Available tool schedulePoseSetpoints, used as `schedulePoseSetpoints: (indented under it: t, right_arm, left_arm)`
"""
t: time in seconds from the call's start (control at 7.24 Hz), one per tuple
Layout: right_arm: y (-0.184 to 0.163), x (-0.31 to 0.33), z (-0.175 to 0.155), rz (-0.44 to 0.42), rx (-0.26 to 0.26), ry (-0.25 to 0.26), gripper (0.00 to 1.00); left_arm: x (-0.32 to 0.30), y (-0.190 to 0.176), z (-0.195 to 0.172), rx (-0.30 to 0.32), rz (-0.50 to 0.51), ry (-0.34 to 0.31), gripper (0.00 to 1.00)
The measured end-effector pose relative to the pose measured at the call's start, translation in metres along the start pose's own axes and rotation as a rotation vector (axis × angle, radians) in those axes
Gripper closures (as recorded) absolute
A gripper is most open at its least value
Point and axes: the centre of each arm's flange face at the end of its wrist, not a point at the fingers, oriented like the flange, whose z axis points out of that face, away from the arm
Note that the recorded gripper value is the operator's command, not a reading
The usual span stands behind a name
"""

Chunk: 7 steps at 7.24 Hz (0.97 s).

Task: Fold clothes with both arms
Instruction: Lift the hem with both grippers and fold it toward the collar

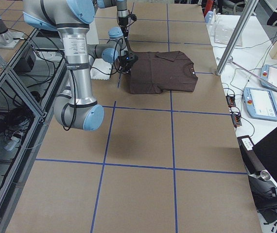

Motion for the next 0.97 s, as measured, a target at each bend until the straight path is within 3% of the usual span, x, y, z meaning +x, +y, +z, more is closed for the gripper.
schedulePoseSetpoints:
  t: [0.41, 0.69, 0.97]
  right_arm:
    - [-0.109, -0.085, 0.042, -0.095, 0.083, 0.044, 1.00]
    - [-0.166, -0.130, 0.072, -0.120, 0.130, 0.086, 1.00]
    - [-0.210, -0.155, 0.112, -0.118, 0.132, 0.052, 1.00]
  left_arm:
    - [0.048, -0.120, 0.039, 0.193, 0.071, -0.002, 1.00]
    - [0.050, -0.202, 0.063, 0.289, 0.103, 0.017, 1.00]
    - [0.051, -0.260, 0.077, 0.352, 0.138, 0.009, 1.00]
